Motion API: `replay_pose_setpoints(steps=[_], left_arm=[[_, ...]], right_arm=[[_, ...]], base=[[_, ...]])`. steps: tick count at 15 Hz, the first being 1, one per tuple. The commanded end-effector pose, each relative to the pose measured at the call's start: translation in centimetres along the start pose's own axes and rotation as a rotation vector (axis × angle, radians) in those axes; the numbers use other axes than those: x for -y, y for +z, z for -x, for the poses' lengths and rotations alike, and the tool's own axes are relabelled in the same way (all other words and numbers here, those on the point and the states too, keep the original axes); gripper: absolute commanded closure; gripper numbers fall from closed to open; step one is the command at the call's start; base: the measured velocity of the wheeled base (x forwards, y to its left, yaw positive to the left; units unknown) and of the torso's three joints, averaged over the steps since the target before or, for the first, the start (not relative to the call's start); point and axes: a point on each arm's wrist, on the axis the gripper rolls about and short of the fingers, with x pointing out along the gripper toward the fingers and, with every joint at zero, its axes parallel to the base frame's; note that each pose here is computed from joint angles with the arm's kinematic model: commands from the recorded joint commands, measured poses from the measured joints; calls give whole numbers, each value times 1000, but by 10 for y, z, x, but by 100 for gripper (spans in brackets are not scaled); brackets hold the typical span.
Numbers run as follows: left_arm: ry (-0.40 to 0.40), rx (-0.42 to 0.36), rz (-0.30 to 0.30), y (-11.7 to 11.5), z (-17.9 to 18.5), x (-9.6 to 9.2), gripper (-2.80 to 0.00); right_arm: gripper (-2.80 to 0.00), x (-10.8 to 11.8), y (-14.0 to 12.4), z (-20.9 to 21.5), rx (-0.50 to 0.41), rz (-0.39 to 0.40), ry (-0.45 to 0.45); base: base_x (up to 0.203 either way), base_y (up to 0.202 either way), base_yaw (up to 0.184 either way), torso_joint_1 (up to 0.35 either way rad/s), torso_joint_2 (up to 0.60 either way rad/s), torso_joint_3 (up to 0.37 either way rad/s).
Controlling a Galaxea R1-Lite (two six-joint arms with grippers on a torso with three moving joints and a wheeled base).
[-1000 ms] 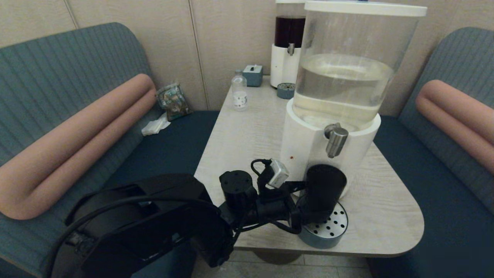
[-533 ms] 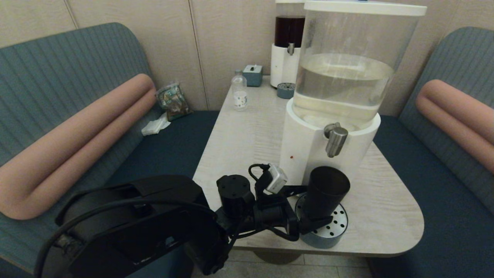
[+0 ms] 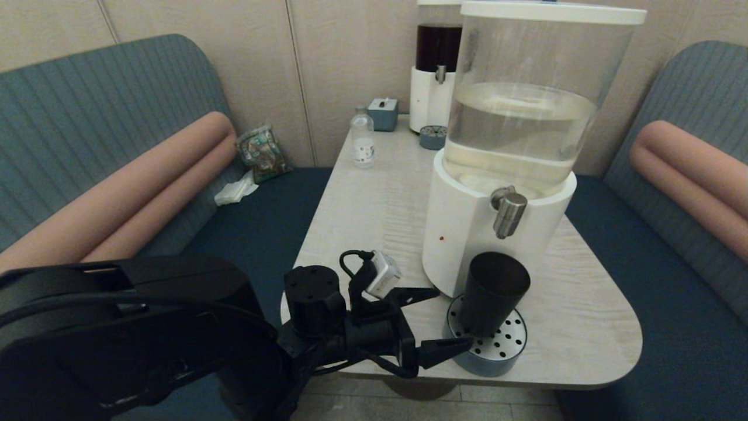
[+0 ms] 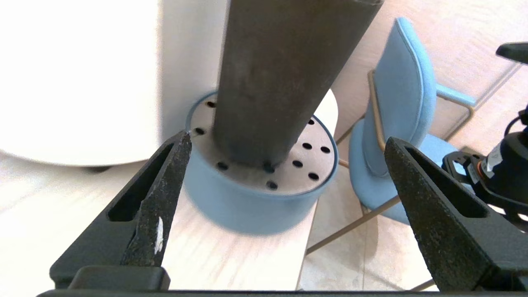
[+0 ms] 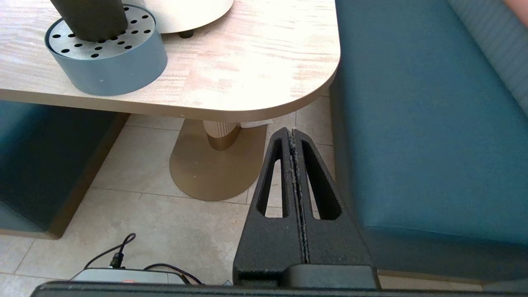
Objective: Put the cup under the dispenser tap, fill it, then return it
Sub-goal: Turn on the faucet
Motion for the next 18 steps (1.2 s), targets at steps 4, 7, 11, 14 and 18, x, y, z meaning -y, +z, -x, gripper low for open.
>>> replay_pose_setpoints(steps=[4, 7, 11, 14, 18], left_arm=[[72, 43, -31, 40, 53, 14, -280], [140, 121, -88, 77, 99, 31, -280], [347, 277, -145, 113, 172, 80, 0], [613, 558, -168, 142, 213, 119, 0], [853, 877, -265, 147, 274, 180, 0]], right_arm=[[0, 0, 0, 0, 0, 0, 0], [0, 0, 0, 0, -1, 0, 1], [0, 0, 0, 0, -1, 0, -1], [0, 0, 0, 0, 0, 0, -1], [0, 0, 0, 0, 1, 0, -1]], base=[[0, 0, 0, 0, 0, 0], [0, 0, 0, 0, 0, 0], [0, 0, 0, 0, 0, 0], [0, 0, 0, 0, 0, 0], [0, 0, 0, 0, 0, 0]])
